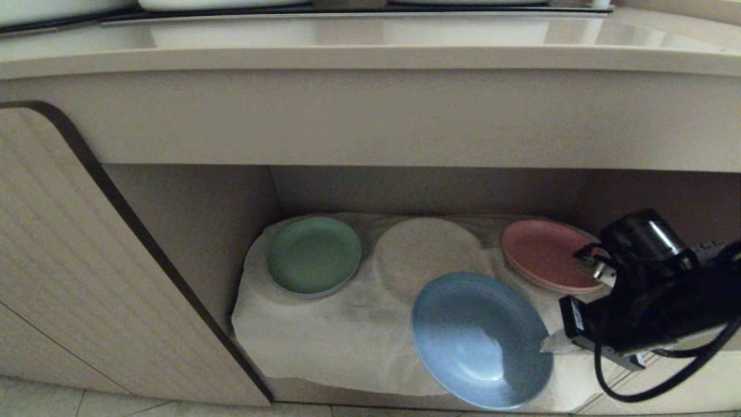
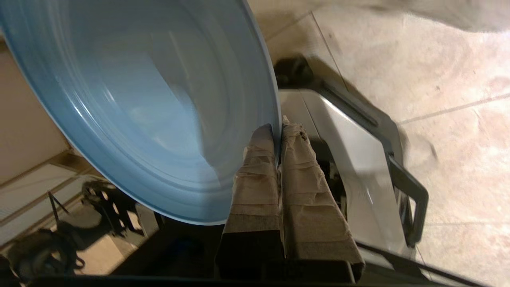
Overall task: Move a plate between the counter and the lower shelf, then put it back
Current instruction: Put the plate in the cupboard
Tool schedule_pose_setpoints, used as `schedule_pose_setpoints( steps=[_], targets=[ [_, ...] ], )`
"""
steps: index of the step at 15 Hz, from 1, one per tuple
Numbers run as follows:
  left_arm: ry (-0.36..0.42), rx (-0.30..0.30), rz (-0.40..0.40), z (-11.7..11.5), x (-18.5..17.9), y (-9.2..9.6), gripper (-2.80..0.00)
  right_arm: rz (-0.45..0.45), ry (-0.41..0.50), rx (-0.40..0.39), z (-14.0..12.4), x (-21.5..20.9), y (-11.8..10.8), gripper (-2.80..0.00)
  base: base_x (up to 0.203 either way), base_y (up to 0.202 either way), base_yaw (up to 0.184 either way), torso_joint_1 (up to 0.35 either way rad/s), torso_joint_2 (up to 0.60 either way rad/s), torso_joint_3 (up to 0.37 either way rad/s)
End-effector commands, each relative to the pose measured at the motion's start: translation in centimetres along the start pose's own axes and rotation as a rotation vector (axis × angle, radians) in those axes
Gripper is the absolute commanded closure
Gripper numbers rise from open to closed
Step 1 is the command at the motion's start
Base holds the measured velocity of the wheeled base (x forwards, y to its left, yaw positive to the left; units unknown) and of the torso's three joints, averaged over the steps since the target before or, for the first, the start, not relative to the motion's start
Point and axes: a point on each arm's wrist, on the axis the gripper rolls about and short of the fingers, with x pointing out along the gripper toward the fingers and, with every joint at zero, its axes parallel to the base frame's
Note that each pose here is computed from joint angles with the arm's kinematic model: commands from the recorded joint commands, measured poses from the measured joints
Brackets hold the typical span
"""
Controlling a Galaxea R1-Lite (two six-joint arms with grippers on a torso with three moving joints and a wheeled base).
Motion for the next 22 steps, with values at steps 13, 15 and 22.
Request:
schedule_pose_setpoints(
  steps=[13, 15, 22],
  targets=[
    [0.0, 0.0, 0.0, 0.0, 0.0, 0.0, 0.0, 0.03, -0.11, 0.043, 6.1, 4.7, 3.7, 0.0, 0.0, 0.0, 0.0, 0.0, 0.0, 0.0],
    [0.0, -0.002, 0.0, 0.0, 0.0, 0.0, 0.0, 0.03, -0.122, 0.043, 6.7, 5.0, 4.0, 0.0, 0.0, 0.0, 0.0, 0.0, 0.0, 0.0],
    [0.0, -0.002, 0.0, 0.0, 0.0, 0.0, 0.0, 0.035, -0.141, 0.102, 8.5, 6.2, 4.7, 0.0, 0.0, 0.0, 0.0, 0.0, 0.0, 0.0]
  ],
)
